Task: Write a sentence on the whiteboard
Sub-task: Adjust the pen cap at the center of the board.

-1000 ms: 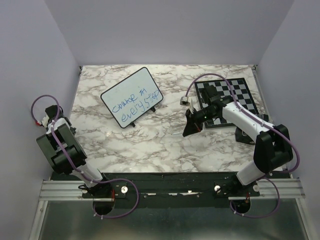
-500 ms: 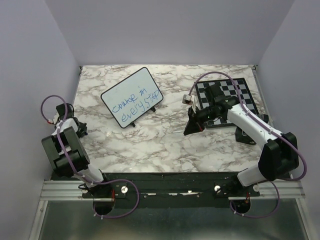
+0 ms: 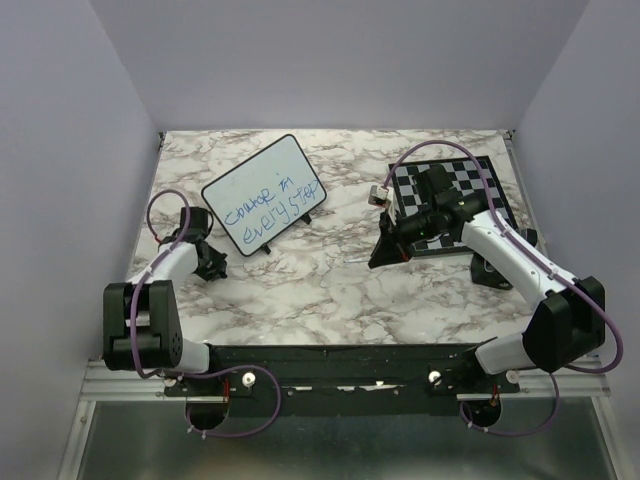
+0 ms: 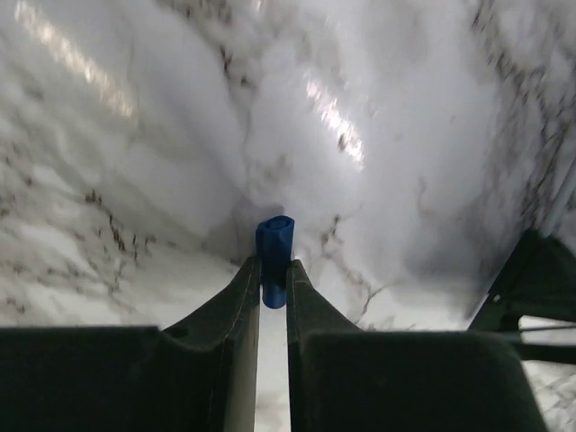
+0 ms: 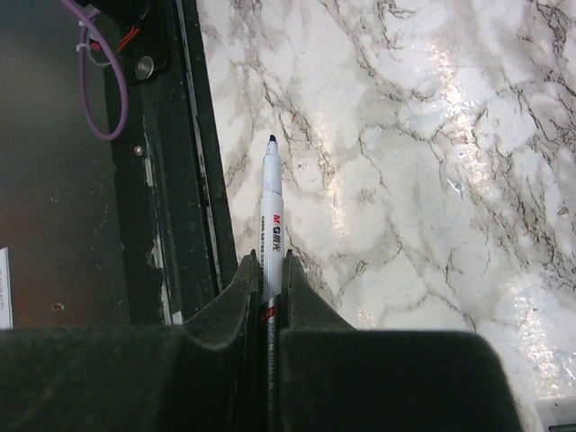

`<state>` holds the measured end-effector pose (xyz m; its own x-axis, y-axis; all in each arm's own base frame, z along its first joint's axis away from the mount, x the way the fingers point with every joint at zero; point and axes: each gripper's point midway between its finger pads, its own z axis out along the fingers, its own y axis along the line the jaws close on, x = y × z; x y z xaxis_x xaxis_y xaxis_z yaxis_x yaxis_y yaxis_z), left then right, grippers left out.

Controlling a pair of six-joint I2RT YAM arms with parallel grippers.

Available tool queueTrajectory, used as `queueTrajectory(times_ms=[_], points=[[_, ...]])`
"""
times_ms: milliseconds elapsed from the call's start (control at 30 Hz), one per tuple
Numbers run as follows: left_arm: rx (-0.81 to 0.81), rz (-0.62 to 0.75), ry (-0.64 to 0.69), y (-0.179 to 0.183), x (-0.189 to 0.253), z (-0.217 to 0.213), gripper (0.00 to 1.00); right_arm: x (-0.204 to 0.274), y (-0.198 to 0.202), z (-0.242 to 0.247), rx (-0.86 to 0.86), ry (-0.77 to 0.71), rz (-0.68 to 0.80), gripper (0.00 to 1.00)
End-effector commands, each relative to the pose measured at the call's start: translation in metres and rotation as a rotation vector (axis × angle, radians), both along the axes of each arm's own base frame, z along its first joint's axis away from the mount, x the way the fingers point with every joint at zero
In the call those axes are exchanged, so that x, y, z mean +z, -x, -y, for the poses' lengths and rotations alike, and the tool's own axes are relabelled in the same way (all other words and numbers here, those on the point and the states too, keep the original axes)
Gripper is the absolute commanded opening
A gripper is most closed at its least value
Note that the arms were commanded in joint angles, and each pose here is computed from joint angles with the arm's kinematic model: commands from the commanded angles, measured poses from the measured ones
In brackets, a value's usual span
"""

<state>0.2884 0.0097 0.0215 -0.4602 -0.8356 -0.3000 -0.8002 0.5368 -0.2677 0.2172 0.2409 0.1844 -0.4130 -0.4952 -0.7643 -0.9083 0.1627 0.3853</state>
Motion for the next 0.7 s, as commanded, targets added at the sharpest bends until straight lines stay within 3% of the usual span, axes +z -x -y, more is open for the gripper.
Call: queueTrajectory(times_ms=[0, 200, 367, 667], points=[[0.034, -0.157, -0.018, 0.058, -0.008, 0.017, 0.2, 0.018, 0.004, -0.003, 0.03, -0.044, 0.033, 0.0], [-0.019, -0.132, -0.021, 0.07, -0.003, 0.055, 0.2, 0.024, 0.006, -0.003, 0.032, -0.055, 0.05, 0.0], [-0.1, -0.12, 0.002, 0.075, -0.007, 0.114, 0.22, 0.026, 0.007, -0.003, 0.03, -0.056, 0.058, 0.01], [-0.126, -0.081, 0.035, 0.051, -0.01, 0.21, 0.29, 0.027, 0.005, -0.001, 0.02, -0.052, 0.064, 0.01]])
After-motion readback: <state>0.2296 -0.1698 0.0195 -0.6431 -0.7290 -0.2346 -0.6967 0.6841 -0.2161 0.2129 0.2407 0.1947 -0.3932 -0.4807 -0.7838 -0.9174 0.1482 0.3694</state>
